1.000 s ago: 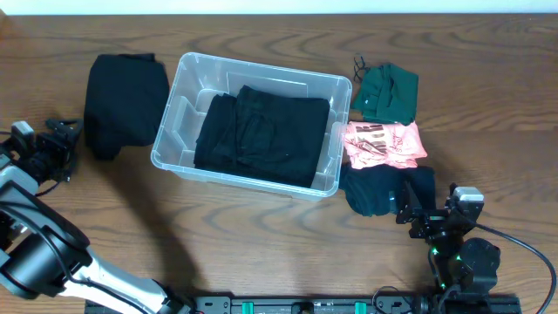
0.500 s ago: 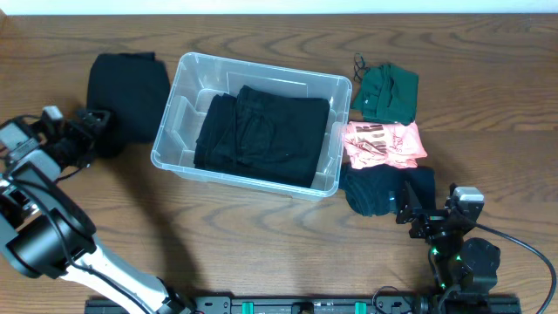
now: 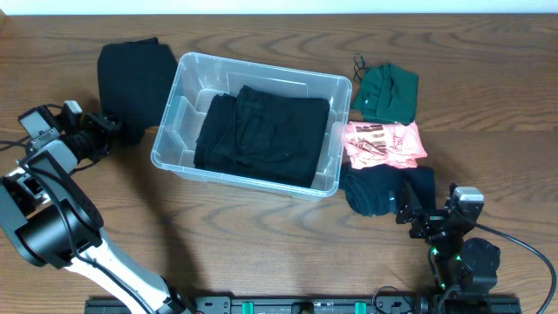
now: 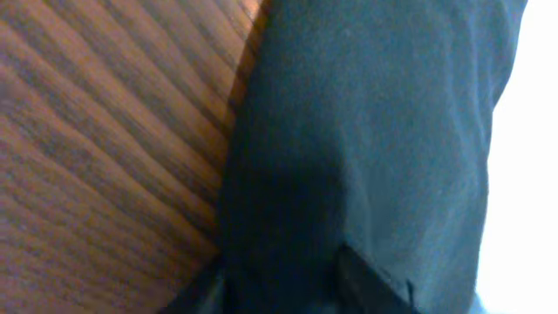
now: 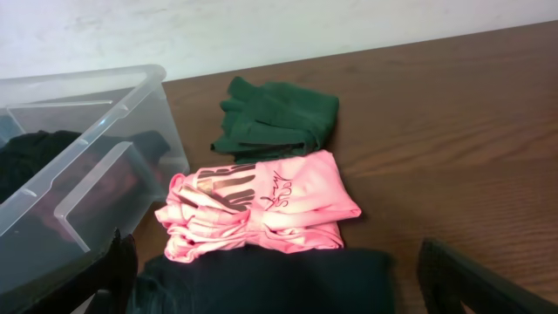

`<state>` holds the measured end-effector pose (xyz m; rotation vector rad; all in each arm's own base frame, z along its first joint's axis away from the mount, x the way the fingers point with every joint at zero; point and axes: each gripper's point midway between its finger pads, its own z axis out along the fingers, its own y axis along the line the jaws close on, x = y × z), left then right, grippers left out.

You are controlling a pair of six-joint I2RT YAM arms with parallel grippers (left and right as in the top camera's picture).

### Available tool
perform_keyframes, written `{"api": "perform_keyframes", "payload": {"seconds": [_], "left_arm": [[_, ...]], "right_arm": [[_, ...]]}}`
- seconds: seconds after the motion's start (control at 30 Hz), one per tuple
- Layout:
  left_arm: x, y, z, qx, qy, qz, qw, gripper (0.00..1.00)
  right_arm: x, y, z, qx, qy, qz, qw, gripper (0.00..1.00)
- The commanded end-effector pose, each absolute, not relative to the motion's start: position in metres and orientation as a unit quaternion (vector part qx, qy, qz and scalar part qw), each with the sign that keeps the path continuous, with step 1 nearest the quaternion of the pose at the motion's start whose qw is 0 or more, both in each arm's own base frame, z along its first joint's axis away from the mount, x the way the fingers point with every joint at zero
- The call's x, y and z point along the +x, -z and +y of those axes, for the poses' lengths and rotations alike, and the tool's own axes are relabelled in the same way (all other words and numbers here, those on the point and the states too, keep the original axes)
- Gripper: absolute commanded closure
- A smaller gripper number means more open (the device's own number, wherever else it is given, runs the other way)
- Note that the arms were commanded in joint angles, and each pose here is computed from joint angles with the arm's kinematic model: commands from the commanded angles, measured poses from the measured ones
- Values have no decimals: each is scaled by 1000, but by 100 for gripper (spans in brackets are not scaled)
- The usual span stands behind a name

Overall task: Pack container
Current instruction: 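Move the left gripper back to the black shirt and grasp it, then carry the black shirt with the left gripper and release it into the bin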

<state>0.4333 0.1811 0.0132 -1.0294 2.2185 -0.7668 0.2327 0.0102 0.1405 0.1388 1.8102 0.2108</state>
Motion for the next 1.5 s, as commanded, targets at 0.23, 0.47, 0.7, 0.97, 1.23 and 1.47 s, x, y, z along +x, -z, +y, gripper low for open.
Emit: {"api": "perform_keyframes", "payload": {"seconds": [0.23,0.47,0.7,0.97,1.23,1.47], "left_arm": [[434,-55,163,-331,396,799,308,95],[416,-157,176,-296,409,773,385,94],[390,-242,168,-262,374,766,452,94],[363,-230,151,-301,363,788,396,94],[357,-276,139,-254,358,780,446,94],[348,-372,94,-149,378,738,538,94]], "right_arm": [[232,-140,13,58,-97,784,610,1],[232,-140,13,58,-97,784,610,1],[232,-140,13,58,-97,784,610,1],[232,-140,13,58,-97,784,610,1],[232,-140,13,58,-97,784,610,1],[232,-140,13,58,-97,784,610,1]]}}
